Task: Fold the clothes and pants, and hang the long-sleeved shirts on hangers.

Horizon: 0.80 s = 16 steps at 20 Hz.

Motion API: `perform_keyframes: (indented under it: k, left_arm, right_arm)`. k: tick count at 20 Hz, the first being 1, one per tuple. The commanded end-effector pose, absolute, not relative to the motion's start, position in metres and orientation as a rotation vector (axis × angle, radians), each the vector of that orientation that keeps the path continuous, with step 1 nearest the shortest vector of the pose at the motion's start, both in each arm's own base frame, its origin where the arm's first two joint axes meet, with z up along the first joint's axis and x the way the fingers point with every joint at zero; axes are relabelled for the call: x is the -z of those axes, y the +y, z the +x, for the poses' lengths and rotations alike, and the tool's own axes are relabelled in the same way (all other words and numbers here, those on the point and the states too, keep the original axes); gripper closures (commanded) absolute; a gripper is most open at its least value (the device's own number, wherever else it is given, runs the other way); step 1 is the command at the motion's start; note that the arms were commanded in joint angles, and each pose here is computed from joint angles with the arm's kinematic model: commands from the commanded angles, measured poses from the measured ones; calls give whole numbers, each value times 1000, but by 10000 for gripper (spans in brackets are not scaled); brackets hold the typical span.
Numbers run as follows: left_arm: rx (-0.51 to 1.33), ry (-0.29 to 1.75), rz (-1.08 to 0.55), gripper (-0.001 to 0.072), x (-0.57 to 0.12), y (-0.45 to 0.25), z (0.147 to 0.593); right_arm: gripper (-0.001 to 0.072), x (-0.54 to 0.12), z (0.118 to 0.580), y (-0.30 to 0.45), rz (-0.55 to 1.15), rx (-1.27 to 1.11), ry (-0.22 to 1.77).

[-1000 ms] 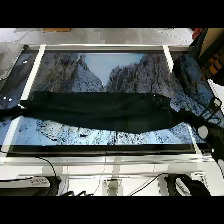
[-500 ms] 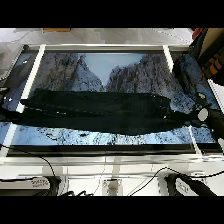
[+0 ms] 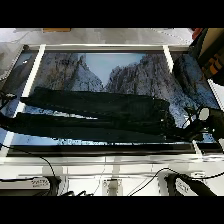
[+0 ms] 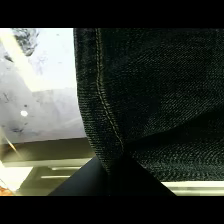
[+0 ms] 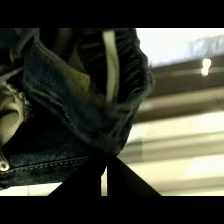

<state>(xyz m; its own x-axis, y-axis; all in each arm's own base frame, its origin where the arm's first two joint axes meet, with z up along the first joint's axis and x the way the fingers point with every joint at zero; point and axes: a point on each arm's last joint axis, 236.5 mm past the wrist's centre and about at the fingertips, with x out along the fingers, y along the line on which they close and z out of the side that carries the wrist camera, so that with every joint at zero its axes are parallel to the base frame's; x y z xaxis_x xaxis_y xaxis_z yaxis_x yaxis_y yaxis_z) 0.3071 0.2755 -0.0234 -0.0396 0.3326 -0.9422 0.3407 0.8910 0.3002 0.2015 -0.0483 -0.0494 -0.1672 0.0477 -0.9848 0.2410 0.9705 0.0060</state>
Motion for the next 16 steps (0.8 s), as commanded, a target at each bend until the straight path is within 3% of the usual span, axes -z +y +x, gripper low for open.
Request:
perform_keyframes:
  k: [1,6,7,8,9,16]
  left_arm:
    - [15,1637,558,679,22,278,308]
    - [12,1621,561,672,22,279,312]
    - [7,1615,563,549,22,280,313]
    - [-3,1605,564,261,22,281,315]
    - [-51,1576,544,170,20,284,321]
    - [-280,1344,379,173,10,293,366]
  right_arm:
    - [688,48,176,-40,228,147,1842]
    - [679,74,142,-30,252,135,1938]
    - [529,77,143,-30,252,136,1930]
    - [165,78,143,-30,254,139,1929]
    - [-7,77,143,-30,253,138,1929]
    - [16,80,149,-31,249,142,1902]
